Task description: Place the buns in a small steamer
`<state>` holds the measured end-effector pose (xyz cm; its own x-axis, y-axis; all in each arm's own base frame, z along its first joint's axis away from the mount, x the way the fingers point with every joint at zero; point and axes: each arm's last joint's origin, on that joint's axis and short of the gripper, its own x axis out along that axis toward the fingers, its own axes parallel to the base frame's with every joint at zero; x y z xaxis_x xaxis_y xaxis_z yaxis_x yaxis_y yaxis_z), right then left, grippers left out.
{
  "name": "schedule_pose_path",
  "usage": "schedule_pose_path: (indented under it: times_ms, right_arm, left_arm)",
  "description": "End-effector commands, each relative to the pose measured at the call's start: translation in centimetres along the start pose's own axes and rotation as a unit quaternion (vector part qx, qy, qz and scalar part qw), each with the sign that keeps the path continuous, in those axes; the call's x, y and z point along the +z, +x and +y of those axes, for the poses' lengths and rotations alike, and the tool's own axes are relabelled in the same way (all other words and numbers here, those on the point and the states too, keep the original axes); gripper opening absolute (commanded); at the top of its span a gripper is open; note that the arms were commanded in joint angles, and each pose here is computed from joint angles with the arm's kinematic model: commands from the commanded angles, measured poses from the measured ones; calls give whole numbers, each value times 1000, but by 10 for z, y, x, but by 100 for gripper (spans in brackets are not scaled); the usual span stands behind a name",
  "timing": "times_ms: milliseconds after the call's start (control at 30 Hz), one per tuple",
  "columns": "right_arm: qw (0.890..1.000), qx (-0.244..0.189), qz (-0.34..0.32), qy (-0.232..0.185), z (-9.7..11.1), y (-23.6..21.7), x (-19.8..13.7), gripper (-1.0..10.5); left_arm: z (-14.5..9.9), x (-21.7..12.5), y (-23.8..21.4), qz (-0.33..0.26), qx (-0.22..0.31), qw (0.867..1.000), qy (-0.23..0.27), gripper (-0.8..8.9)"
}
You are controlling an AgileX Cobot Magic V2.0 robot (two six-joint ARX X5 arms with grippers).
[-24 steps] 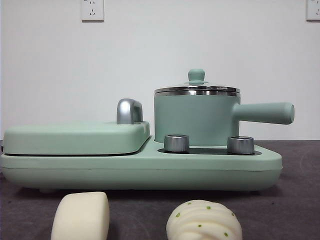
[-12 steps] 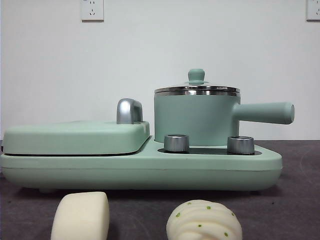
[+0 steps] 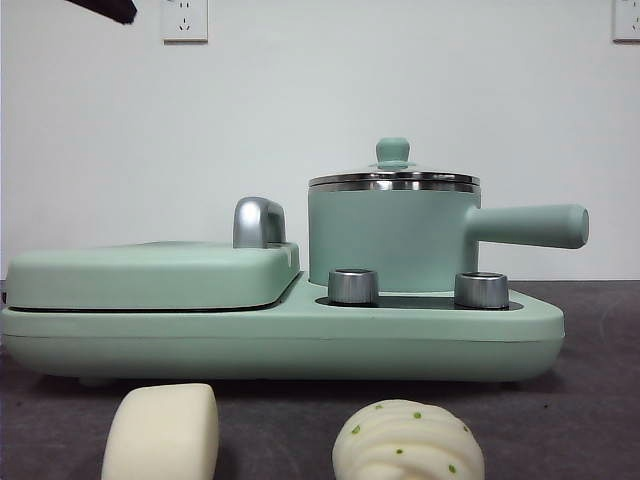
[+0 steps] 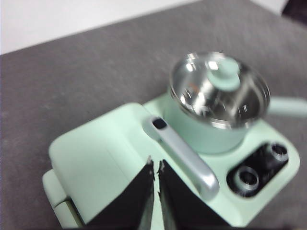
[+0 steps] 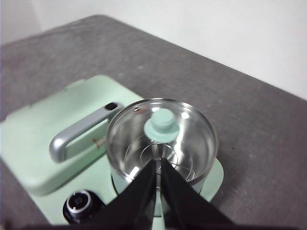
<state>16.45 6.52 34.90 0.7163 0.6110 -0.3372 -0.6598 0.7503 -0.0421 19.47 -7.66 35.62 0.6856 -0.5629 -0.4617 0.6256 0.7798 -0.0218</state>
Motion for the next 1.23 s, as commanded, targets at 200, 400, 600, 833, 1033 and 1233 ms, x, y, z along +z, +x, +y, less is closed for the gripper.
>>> schedule_pose_path:
  times_ms: [200,400,600,833,1033,1233]
  right_arm:
    - [997,18,18,-73,6,-1,1,198]
    - [997,18,19,-72,6,-1,1,258]
    - [997,18,19,-71,6,-1,1,257]
    - [997,19,22,-64,6,-1,0,257]
    - [999,18,24,-38,6,-1,0,257]
    - [999,19,24,-36,6,-1,0,257]
  left_arm:
    - [-9,8,6,-9,-24,997,77,167]
    - [-13,9,8,-13,-33,996,84,289]
    - [-22,15,32,-29,-59,993,100,289]
    - [-39,17,88,-47,-100,987,113,279]
    - [-49,18,139,-98,-118,985,82,279]
    - [-56,18,173,-153,-128,978,55,279]
